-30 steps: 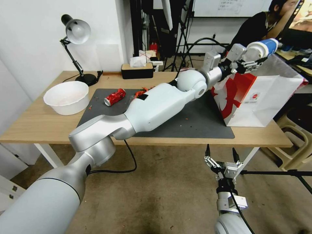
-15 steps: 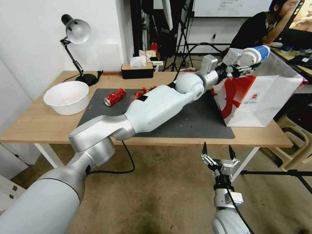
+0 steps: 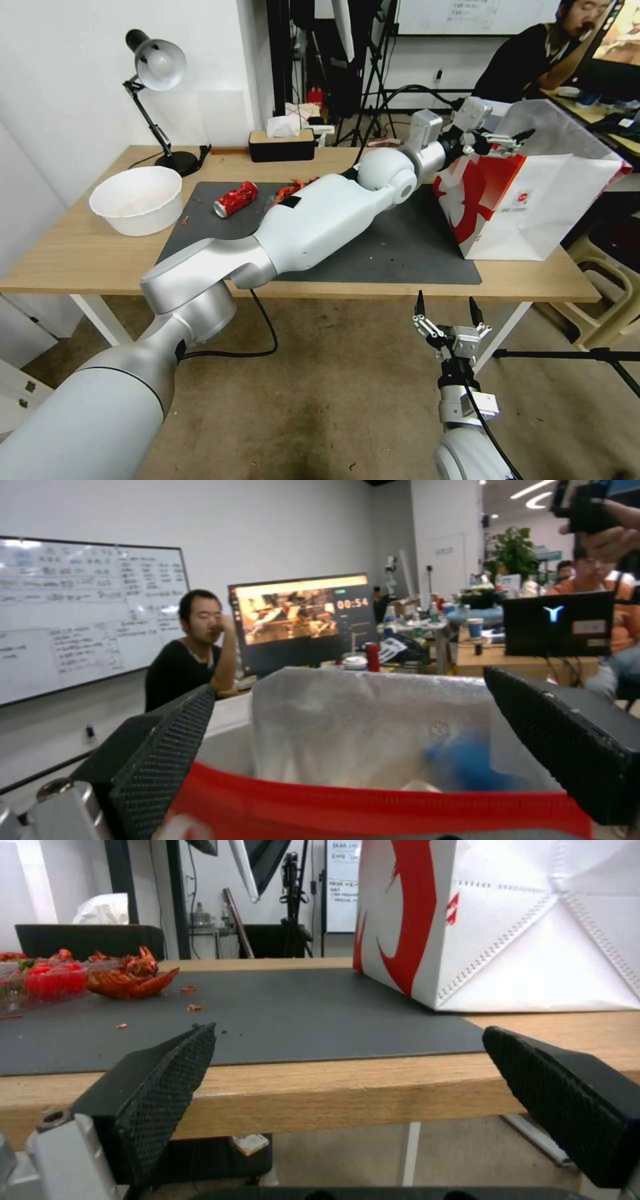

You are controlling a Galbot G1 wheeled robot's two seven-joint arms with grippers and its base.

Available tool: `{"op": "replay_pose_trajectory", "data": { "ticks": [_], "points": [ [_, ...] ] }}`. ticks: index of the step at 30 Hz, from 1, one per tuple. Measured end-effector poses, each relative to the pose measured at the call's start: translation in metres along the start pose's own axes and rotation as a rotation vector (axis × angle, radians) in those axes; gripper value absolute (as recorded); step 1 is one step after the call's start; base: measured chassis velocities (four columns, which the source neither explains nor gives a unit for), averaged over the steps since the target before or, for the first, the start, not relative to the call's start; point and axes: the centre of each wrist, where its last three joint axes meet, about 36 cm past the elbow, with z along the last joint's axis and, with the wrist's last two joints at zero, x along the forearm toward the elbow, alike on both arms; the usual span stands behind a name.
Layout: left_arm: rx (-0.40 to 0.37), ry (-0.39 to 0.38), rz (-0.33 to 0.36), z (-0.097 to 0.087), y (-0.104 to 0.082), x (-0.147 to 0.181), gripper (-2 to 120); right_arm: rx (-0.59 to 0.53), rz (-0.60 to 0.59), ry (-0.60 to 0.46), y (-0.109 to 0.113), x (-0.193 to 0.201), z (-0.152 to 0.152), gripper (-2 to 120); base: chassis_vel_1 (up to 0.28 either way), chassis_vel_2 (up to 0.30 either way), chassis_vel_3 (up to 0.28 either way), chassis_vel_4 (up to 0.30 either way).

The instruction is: Pick up the trash from the table and place it into the takeout bag.

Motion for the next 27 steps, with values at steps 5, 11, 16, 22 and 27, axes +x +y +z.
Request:
{"op": "replay_pose_trajectory", "data": {
  "ticks": [5,11,16,22,27],
  "points": [
    [0.001,0.001,-0.049,0.004,0.025,0.028,100,0.002,-0.001,0.0,-0.001,0.0,-0.001,100,0.0,0.0,0.0,0.0],
    [0.018,0.009,-0.121,0.02,0.053,0.077,100,0.008,-0.005,0.0,-0.002,-0.001,-0.003,100,0.0,0.0,0.0,0.0],
    [0.016,0.024,-0.198,0.033,0.073,0.125,100,0.014,-0.011,0.002,-0.003,-0.003,-0.004,100,0.0,0.0,0.0,0.0],
    [0.011,0.04,-0.276,0.046,0.085,0.196,100,0.016,-0.017,0.004,-0.002,-0.003,-0.004,100,0.0,0.0,0.0,0.0],
    [0.009,0.043,-0.316,0.047,0.084,0.228,100,0.017,-0.02,0.005,-0.002,-0.003,-0.004,100,0.0,0.0,0.0,0.0]
  ]
}}
